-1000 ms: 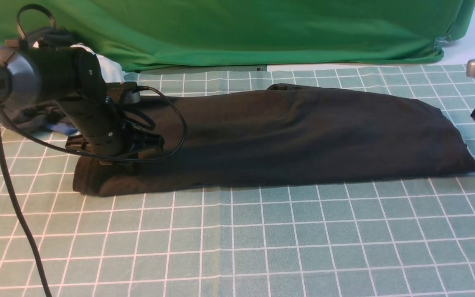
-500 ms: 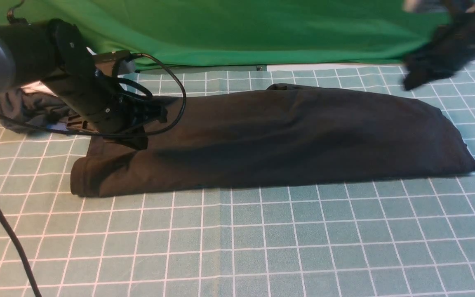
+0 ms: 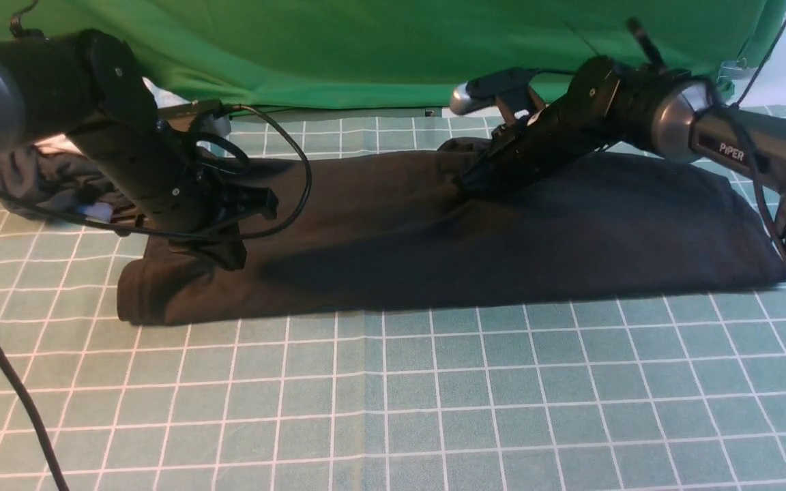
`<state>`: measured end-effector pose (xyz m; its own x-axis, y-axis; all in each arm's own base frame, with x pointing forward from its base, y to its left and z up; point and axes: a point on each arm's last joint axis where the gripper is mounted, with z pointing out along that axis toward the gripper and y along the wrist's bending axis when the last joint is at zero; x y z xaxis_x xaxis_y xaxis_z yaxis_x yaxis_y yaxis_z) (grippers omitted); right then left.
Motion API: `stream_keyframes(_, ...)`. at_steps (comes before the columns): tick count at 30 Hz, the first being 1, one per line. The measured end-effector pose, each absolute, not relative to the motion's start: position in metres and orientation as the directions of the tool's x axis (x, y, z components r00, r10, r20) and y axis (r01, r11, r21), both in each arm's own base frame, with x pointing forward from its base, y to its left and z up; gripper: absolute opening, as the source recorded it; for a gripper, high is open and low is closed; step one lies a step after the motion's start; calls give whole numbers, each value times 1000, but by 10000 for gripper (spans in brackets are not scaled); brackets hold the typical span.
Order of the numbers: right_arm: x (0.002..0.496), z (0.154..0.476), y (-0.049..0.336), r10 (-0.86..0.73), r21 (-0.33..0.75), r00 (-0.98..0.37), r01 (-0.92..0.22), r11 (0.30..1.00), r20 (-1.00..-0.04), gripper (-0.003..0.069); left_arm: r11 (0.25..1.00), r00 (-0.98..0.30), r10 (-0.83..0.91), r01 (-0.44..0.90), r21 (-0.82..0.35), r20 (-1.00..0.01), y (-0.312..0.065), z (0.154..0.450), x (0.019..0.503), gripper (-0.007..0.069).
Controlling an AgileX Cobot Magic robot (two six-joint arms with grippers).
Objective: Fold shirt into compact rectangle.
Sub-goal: 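Pull the folded dark garment lengthwise by its ends to straighten it flat on the table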
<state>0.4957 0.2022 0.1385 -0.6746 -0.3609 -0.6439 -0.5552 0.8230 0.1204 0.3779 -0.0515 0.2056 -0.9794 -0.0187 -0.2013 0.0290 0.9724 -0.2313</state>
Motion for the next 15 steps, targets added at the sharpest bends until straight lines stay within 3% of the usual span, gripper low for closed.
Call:
stream_keyframes(5, 509, 139, 195, -310, 89, -639, -512, 854, -704, 11, 968, -983, -25, 22, -251, -182, -53, 206, 376, 11)
stream_keyframes(8, 513, 150, 186, -328, 104, -659, -527, 843, -677, 22, 965, -981, -23, 29, -262, -193, -54, 210, 375, 13)
stream_keyframes(15, 495, 223, 142, -481, 131, -750, -590, 796, -455, 7, 963, -956, 3, 82, -258, -292, -53, 244, 367, 13)
